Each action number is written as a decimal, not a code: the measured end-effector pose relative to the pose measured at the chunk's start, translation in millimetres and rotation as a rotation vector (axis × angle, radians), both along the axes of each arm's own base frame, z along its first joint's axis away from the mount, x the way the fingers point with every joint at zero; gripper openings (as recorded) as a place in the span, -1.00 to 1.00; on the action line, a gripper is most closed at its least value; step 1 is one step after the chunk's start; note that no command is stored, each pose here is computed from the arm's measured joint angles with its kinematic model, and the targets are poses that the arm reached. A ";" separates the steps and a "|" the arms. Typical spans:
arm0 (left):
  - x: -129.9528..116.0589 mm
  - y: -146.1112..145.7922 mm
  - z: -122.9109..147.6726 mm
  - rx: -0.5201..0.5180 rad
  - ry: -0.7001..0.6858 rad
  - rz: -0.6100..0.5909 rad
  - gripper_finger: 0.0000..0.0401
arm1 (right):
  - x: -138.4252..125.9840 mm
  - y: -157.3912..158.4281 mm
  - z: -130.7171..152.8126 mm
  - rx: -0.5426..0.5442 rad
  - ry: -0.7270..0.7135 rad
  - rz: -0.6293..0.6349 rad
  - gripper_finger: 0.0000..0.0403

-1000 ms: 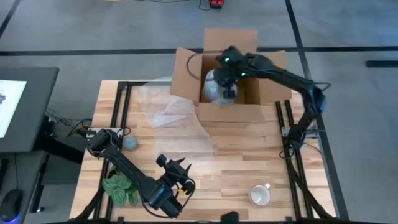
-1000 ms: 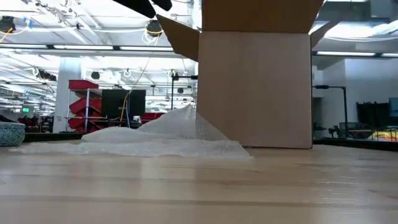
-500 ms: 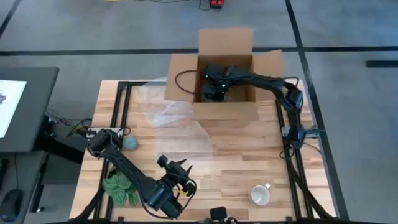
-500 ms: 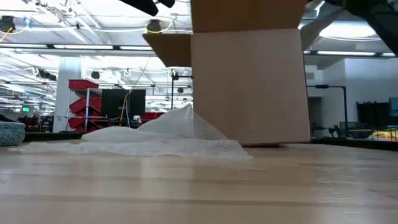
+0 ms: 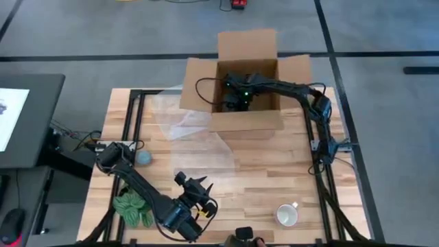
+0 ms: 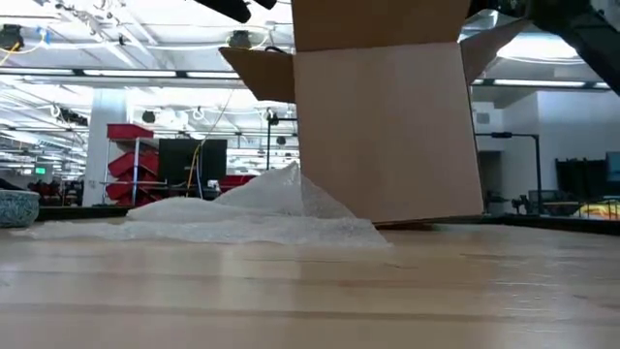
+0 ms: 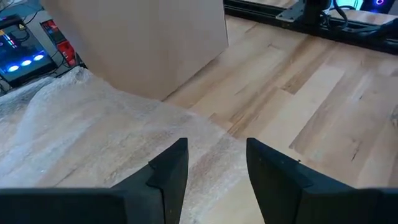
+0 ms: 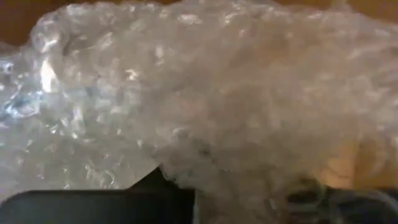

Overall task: Wrap mug
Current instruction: Put the white blue wrapped mug into the cardboard box, then wrap the white gray mug with bubble wrap

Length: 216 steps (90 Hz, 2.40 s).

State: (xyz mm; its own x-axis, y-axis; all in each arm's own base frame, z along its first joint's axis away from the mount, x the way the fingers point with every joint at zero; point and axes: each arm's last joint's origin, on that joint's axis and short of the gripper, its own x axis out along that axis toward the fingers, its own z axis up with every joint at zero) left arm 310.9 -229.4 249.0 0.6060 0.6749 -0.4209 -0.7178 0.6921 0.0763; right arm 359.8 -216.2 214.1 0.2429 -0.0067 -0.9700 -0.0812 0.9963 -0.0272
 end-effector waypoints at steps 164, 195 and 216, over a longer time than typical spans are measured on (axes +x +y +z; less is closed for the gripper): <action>0.4 -0.3 -0.1 -0.001 -0.002 -0.001 -0.30 | -144.3 17.8 253.8 -0.353 -0.684 -0.057 0.24; 0.6 0.0 -0.1 -0.001 -0.002 0.000 -0.30 | -150.6 74.8 282.9 -0.115 -0.942 0.217 0.24; 4.8 5.8 -0.1 0.000 -0.004 0.018 -0.30 | -125.0 138.2 287.2 -0.058 -0.969 0.479 0.24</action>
